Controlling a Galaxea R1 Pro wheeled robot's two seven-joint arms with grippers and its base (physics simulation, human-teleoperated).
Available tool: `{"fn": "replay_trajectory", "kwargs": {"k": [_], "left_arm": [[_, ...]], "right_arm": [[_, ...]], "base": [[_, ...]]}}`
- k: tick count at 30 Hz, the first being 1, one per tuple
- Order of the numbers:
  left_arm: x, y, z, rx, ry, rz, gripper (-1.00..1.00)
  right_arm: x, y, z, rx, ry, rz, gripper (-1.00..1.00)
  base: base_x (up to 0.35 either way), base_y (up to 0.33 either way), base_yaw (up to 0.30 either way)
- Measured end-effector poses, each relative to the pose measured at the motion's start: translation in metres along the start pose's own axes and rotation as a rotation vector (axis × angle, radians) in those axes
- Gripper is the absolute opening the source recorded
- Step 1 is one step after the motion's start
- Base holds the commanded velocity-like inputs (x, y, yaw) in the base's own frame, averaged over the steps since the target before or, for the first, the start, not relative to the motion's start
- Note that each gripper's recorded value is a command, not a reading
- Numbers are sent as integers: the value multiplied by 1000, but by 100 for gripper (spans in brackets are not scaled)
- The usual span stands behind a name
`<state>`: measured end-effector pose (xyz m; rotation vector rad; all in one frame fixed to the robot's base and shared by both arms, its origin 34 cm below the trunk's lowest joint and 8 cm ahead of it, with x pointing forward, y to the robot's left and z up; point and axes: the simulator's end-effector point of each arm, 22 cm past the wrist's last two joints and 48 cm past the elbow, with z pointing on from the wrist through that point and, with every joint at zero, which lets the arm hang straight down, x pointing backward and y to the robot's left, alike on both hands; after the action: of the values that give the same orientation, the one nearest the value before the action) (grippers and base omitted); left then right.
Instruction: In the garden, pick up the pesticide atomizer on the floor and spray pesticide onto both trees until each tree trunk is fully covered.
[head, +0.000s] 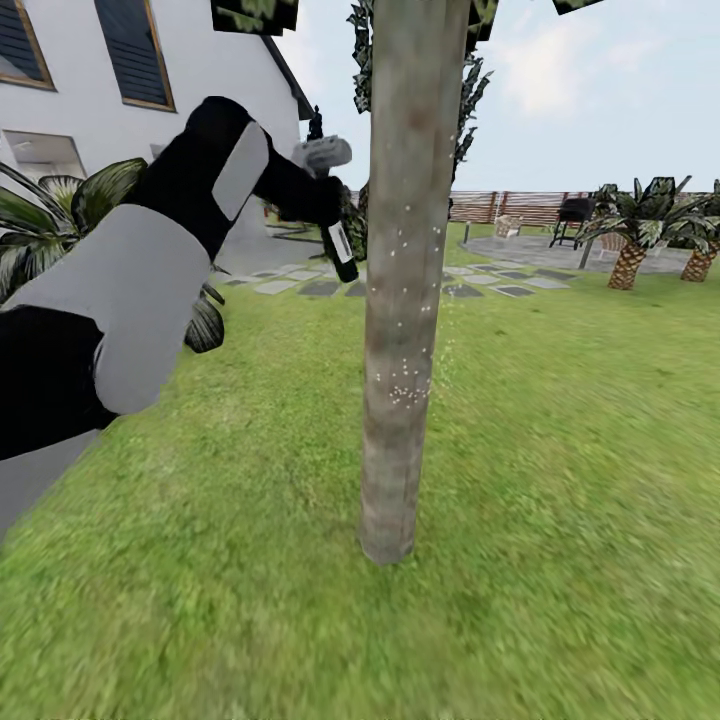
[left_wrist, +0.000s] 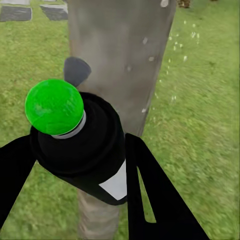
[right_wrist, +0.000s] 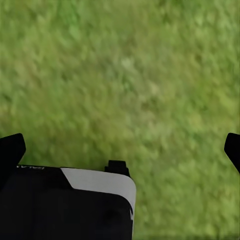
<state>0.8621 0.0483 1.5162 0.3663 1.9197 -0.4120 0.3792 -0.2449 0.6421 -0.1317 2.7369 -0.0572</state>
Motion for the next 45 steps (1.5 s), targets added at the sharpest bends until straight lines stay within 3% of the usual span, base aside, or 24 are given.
{"fn": "replay_trajectory", "kwargs": {"k": [7,10,12,14,18,20,21,22,27,34,38,45], "left_arm": [[-50,-9,-32,6,-78,15,-100],[-55,-10,-35,6,-85,18,-100],[-37,-1,-23,-4,-34,-3,-100],[-13,26,-12,-40,29,-43,-100],[7,69,-13,-81,71,-108,-100],[26,78,-4,-89,113,-131,-100],[43,86,8,-98,117,-152,-100],[48,91,14,-111,112,-145,-100],[54,59,32,-64,97,-136,-100],[83,39,56,-40,113,-119,-100],[107,43,67,-42,139,-129,-100],[180,54,97,-45,179,-163,-100]], "right_arm": [[-1,1,0,-1,-1,0,100],[0,1,0,-2,0,0,100],[0,1,0,-2,0,0,100],[0,1,0,-1,1,0,100],[0,1,0,-2,1,0,100],[0,1,0,-1,1,0,100],[0,1,0,-2,0,0,100],[0,1,0,-2,2,0,100],[0,1,0,-2,1,0,100],[0,1,0,-2,1,0,100],[0,1,0,-2,1,0,100],[0,1,0,-2,1,0,100]], "base": [[0,0,0],[0,0,0],[0,0,0],[0,0,0],[0,0,0],[0,0,0],[0,0,0],[0,0,0],[0,0,0],[0,0,0],[0,0,0],[0,0,0]]}}
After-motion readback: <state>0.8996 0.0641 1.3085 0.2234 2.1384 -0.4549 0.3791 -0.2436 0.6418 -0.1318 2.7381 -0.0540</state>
